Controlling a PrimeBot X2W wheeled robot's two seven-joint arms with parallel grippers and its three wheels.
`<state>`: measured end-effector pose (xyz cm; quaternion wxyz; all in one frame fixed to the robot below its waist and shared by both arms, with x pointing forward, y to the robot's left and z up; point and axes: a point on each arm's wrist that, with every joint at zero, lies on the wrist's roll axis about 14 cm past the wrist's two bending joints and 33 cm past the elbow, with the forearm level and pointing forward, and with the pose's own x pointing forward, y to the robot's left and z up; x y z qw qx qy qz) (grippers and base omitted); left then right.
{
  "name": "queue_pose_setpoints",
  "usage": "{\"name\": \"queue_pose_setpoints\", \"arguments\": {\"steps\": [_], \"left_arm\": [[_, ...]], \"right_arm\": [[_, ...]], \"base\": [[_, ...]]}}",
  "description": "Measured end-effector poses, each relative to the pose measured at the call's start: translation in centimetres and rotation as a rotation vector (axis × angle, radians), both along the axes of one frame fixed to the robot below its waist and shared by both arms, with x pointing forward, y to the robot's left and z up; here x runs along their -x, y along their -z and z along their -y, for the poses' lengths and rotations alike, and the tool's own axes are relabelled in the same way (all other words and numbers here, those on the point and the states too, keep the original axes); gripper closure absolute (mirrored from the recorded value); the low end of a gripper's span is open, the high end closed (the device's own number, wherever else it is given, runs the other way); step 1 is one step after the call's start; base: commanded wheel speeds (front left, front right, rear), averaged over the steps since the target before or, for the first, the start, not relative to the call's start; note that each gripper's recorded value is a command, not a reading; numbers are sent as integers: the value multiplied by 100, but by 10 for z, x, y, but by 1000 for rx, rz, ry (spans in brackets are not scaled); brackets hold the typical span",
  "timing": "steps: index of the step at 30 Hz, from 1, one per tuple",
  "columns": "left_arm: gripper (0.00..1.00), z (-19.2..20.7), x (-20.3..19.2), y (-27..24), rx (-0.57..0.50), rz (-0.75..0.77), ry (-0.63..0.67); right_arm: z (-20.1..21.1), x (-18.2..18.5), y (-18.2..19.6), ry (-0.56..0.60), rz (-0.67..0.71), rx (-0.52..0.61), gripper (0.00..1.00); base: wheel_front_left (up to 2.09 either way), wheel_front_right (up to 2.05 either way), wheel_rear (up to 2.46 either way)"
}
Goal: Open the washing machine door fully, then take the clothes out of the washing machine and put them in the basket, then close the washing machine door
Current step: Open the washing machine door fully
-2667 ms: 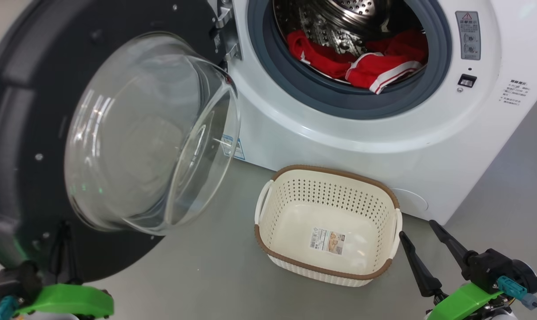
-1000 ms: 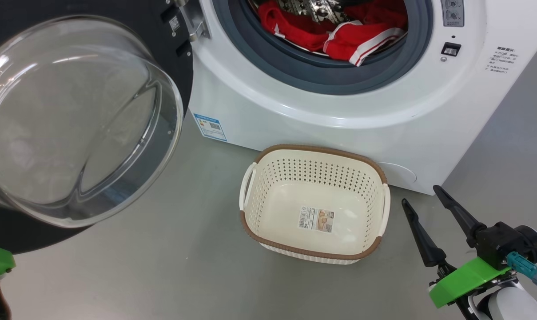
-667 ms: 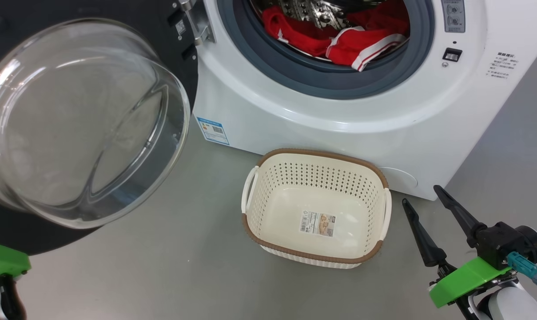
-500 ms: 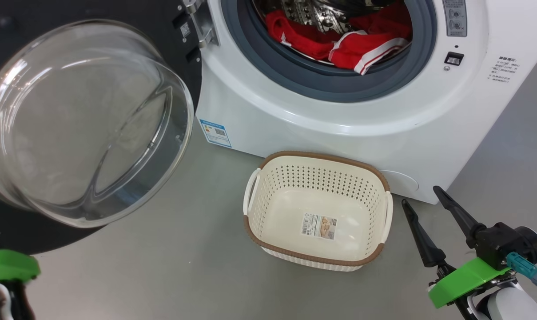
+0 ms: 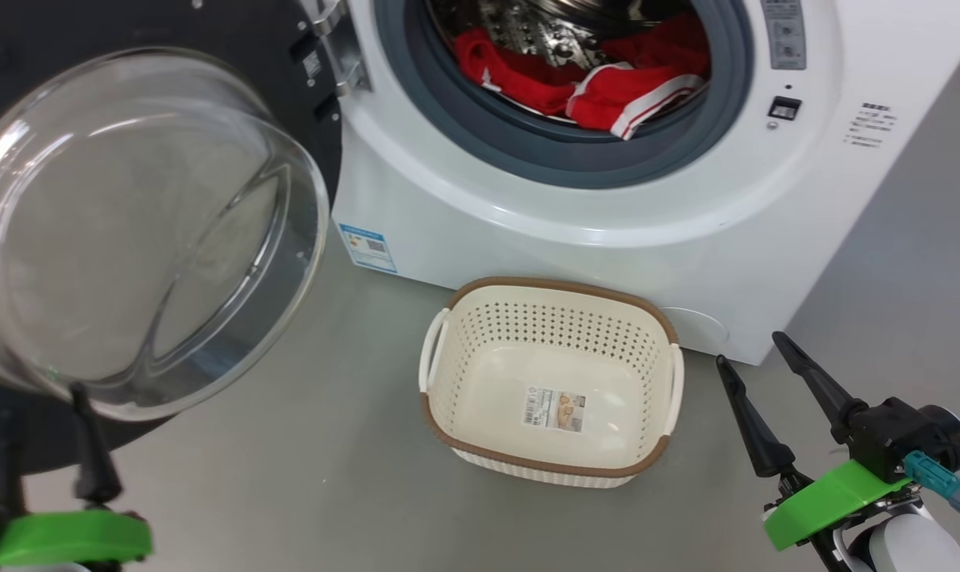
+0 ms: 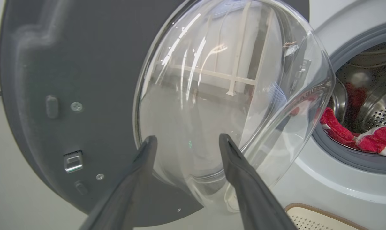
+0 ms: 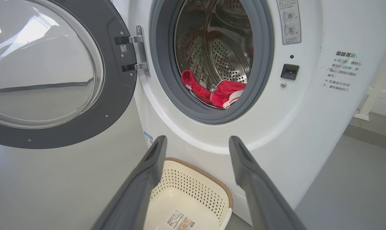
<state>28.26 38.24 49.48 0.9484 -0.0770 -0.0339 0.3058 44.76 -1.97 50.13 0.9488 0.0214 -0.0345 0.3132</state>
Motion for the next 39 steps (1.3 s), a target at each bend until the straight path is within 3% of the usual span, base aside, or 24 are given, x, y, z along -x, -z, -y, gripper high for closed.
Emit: {"name": "queue_pose_setpoints", "arguments": {"steps": [13, 26, 39], "left_arm": [[0, 104, -52, 12, 25, -11, 358], [0, 170, -91, 10, 33, 7, 611], [0, 219, -106, 12, 67, 21, 762]], "right_arm": [[47, 2, -3, 134, 2, -1, 0], [124, 16, -11, 346, 14, 6, 0], [191, 48, -16, 541, 19, 11, 0]], "base": [[0, 0, 0], [0, 0, 0], [0, 0, 0]]}}
